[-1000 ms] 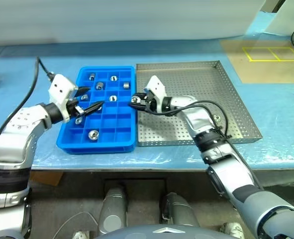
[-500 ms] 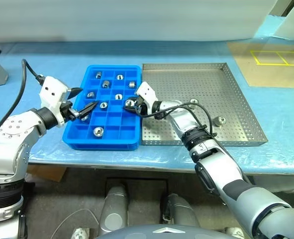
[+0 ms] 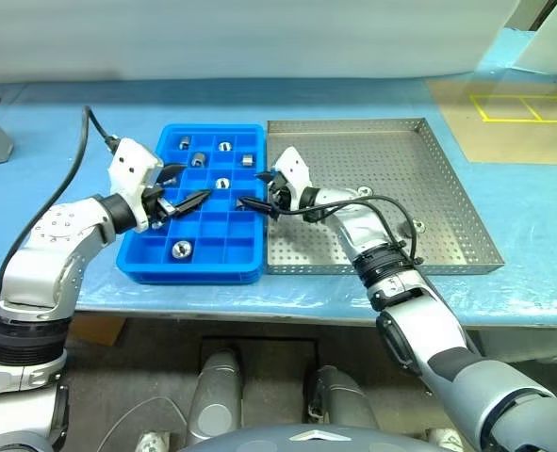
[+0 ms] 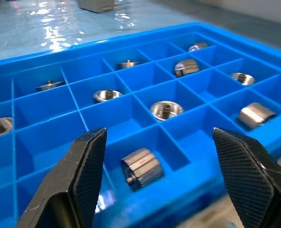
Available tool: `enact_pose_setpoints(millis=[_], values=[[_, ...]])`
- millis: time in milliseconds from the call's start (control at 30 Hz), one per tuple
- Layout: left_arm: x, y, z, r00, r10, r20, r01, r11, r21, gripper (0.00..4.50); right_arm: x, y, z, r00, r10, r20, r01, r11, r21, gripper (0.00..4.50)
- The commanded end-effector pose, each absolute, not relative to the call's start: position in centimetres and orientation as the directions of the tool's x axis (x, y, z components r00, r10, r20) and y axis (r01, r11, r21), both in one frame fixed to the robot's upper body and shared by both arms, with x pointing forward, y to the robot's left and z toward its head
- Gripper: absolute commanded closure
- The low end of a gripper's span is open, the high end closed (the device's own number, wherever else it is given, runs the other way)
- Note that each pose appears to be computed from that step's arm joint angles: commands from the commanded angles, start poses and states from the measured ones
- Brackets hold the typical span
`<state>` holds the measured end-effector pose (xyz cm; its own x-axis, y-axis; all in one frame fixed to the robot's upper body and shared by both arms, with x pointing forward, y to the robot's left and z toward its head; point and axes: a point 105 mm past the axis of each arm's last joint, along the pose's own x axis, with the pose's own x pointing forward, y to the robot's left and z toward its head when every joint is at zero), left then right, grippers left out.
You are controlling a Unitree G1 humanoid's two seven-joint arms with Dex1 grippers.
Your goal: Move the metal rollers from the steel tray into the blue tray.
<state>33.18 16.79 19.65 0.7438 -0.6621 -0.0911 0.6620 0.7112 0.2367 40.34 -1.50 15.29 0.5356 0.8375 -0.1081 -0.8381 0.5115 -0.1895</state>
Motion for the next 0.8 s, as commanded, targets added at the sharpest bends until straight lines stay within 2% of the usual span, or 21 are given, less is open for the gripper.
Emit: enact_pose_setpoints(millis=[33,233,467,567,800], values=[[33.2,15.6,20.3,0.709,-0.703,-0.058,0.690,0.675,0.262,0.70,41.0,-4.7,19.5,0.616,0.787,0.023,-0.766,0.606,-0.215,0.85],[34.1,13.2,19.7,0.658,-0.753,-0.034,0.737,0.633,0.237,0.70,42.4,-11.0,18.8,0.773,0.633,-0.022,-0.618,0.746,-0.248,0.85],[34.6,12.1,19.2,0.626,-0.779,-0.030,0.765,0.607,0.218,0.70,43.3,-12.5,17.3,0.839,0.542,-0.044,-0.536,0.812,-0.230,0.85],[34.5,11.6,18.9,0.609,-0.792,-0.039,0.778,0.588,0.222,0.70,44.1,-13.9,16.3,0.887,0.458,-0.055,-0.457,0.859,-0.232,0.85],[34.6,11.3,19.2,0.601,-0.799,-0.030,0.784,0.581,0.219,0.70,44.7,-15.6,14.0,0.923,0.373,-0.096,-0.385,0.899,-0.209,0.85]])
